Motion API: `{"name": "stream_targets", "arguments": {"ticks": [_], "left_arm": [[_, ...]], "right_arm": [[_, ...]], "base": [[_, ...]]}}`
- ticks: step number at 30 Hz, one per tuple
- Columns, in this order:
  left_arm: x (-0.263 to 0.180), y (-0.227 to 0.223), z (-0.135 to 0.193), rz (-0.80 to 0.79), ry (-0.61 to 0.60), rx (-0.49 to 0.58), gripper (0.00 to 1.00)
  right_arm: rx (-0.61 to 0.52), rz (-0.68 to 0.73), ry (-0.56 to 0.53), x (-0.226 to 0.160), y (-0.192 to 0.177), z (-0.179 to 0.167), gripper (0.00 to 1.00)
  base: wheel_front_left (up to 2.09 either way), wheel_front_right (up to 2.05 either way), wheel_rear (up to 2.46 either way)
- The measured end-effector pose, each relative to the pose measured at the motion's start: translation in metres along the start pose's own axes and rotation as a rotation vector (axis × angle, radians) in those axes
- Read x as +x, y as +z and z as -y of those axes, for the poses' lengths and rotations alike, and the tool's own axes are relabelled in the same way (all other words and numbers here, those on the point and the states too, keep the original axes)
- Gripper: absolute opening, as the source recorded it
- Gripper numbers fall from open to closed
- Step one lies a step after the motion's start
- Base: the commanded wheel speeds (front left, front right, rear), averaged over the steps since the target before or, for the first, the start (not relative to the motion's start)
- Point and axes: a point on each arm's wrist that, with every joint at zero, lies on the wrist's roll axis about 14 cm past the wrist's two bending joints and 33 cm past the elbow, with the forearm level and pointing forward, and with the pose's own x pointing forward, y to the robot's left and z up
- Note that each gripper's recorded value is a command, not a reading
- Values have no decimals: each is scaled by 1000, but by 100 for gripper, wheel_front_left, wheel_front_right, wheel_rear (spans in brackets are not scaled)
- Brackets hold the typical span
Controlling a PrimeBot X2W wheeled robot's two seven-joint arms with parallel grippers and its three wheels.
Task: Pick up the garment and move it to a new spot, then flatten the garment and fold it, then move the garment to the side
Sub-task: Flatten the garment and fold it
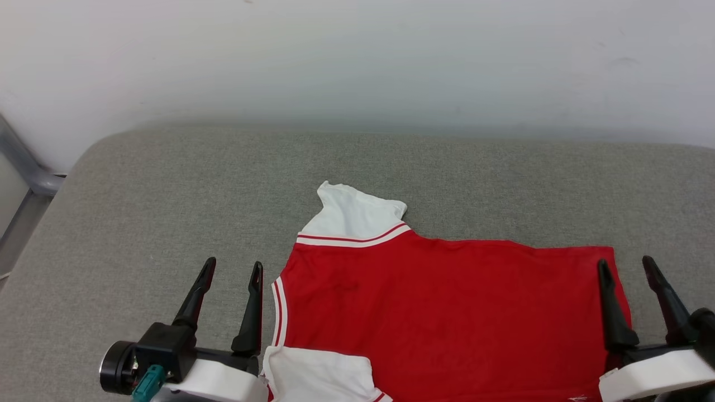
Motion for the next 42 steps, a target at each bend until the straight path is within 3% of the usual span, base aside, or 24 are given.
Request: {"name": "stream_targets", "arguments": {"ticks": [13,20,23,26,30,42], "left_arm": [[0,-26,6,-58,-45,-11,100],[33,-45,13,-102,-149,35,100],[64,-60,12,-197,-194,62,100],[93,-78,9,-338,-208,17,100],[136,-90,5,-475,-267,88,100],[198,-150,10,-866,-372,125,100]], "right_arm": [[-4,-16,-11,-3,-22,-6,100],[-12,-23,-25,7,-24,0,100],[-19,-30,-29,14,-26,2,100],[-18,-39,-46,21,-30,7,100],[-19,-72,-85,25,-44,20,100],[-16,-133,-128,40,-78,35,100]], "base": [[0,0,0],[0,0,0],[0,0,0],[0,0,0],[0,0,0],[0,0,0]]}}
